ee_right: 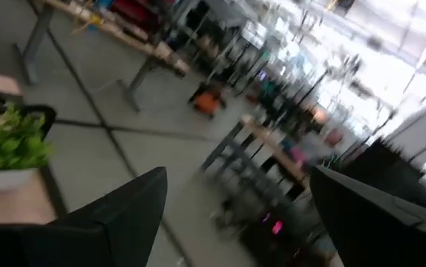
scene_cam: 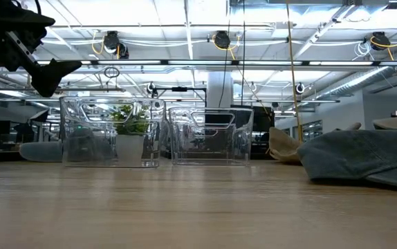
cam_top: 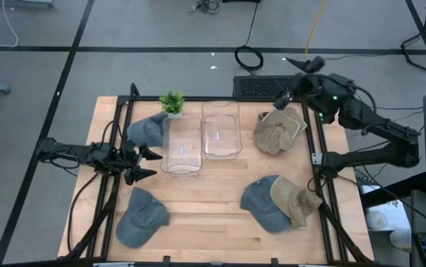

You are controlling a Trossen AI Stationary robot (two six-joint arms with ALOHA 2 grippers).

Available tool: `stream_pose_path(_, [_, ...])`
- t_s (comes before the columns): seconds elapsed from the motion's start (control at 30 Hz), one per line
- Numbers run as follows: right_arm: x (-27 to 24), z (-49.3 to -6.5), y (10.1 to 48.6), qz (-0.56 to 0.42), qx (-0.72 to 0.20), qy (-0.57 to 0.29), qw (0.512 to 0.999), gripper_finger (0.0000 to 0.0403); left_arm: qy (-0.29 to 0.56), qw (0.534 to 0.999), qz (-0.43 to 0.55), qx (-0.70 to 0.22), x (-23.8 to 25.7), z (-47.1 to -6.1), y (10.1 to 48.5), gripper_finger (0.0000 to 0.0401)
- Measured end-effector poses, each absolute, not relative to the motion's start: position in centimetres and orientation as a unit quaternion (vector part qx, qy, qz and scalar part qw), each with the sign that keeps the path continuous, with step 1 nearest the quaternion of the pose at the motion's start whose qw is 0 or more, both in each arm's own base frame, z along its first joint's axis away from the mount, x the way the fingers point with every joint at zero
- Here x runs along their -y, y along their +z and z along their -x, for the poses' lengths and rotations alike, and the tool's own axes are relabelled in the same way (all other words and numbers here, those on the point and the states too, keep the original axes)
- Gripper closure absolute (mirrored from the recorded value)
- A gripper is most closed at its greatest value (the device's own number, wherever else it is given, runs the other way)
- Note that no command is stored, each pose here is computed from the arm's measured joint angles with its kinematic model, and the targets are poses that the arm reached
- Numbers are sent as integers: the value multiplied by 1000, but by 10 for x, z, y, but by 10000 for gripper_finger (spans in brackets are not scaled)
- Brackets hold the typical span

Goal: Pick & Place hat
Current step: Put the top brown cap into the right transparent bin

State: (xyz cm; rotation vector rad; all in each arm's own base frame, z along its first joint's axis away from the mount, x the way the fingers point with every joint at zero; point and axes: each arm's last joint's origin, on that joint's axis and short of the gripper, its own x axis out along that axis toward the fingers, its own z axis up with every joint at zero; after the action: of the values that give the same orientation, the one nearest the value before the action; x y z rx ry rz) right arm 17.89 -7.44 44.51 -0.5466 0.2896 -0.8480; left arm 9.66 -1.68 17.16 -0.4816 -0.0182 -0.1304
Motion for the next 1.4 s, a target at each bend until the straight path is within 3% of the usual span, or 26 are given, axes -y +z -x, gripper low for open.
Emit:
stream_pose_path(0.53, [96,-180,454,42,-239,-346,906,85,-65,969,238,9,17,-97,172,20])
stream_pose_path(0.83, [104,-188,460,-51,-293,-354,887,85,-65,969,238,9,17,-97,172,20])
stream_pose_path(1.4, [99,-201,433,-188,-399,-257,860,85,-65,969,238,9,17,-97,172,20])
